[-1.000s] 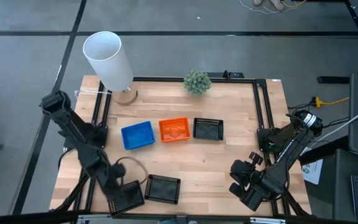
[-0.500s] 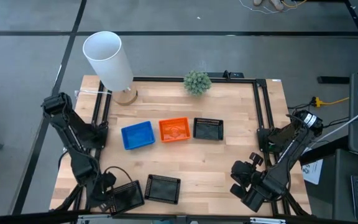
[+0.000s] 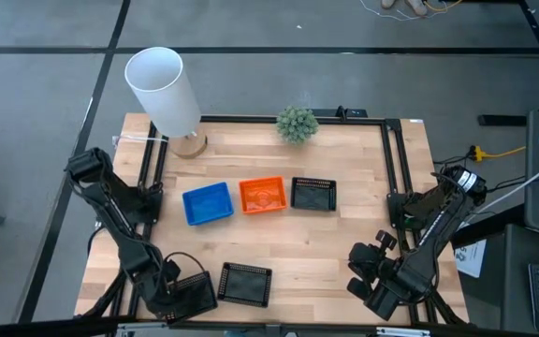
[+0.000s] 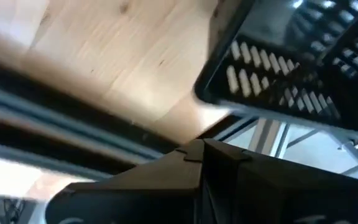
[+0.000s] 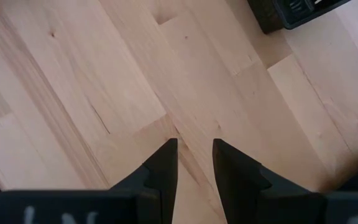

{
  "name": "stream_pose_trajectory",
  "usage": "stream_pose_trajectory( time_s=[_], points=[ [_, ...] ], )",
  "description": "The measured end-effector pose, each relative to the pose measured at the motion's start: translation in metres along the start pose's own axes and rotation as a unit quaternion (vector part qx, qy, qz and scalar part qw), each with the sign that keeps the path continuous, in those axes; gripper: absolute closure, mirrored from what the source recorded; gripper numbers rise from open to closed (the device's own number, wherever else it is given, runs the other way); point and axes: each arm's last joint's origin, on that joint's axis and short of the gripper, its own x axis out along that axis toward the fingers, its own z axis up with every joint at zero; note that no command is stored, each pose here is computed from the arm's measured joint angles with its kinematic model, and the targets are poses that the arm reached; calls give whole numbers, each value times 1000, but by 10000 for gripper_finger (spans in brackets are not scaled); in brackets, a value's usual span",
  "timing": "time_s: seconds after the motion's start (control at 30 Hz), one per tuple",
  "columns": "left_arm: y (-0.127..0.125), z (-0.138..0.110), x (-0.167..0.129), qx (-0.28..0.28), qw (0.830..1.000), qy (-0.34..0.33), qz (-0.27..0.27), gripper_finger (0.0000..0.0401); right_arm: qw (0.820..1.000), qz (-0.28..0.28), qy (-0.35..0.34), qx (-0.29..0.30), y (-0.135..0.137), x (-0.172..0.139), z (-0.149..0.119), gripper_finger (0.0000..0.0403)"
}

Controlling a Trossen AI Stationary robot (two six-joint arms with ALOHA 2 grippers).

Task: Stack baskets by color
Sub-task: Move the black bins from most bottom left to the center of the table

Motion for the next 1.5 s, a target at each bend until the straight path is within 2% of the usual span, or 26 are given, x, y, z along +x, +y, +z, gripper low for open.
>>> stream_pose_trajectory(
  time_s=[0.1, 0.23, 0.4, 0.57, 0.73, 0.87, 0.93, 1.03, 1.13, 1.23, 1.3, 1.37, 1.5],
  points=[
    [-9, 4, 8, 15, 999, -28, -37, 401, 1000, 0, 0, 1, 0, 0, 0, 302],
    [-18, 13, 18, 64, 994, -53, -64, 401, 1000, 1, 0, 2, 0, 0, 0, 302],
    [-16, 34, 26, 65, 993, -94, -30, 401, 1000, -1, -3, 4, 0, 1, 2, 302],
    [-15, 49, 16, 85, 990, -110, -12, 401, 1000, 2, -4, 7, 1, 1, 2, 302],
    [-11, 58, -3, 142, 982, -124, 11, 401, 1000, 10, -4, 11, 2, 1, 2, 302],
    [-6, 59, -35, 173, 974, -137, 43, 401, 1000, 13, -4, 13, 3, 1, 3, 302],
    [-8, 58, -54, 190, 967, -164, 50, 401, 1000, 15, -5, 14, 3, 1, 3, 302],
    [-23, 61, -75, 237, 948, -209, 20, 401, 1000, 17, -5, 14, 4, 1, 3, 302],
    [-43, 59, -87, 264, 949, -170, -13, 401, 1000, 18, -5, 15, 4, 1, 3, 302],
    [-55, 46, -91, 283, 949, -137, -9, 401, 1000, 20, -5, 15, 4, 1, 3, 302],
    [-69, 28, -99, 311, 938, -149, -44, 401, 1000, 20, -5, 15, 4, 1, 3, 302],
    [-79, 13, -101, 312, 932, -176, -56, 401, 1000, 20, -5, 15, 4, 1, 3, 302],
    [-101, -5, -84, 324, 916, -226, -68, 401, 1000, 19, -16, 14, 4, 1, 3, 302]
  ],
)
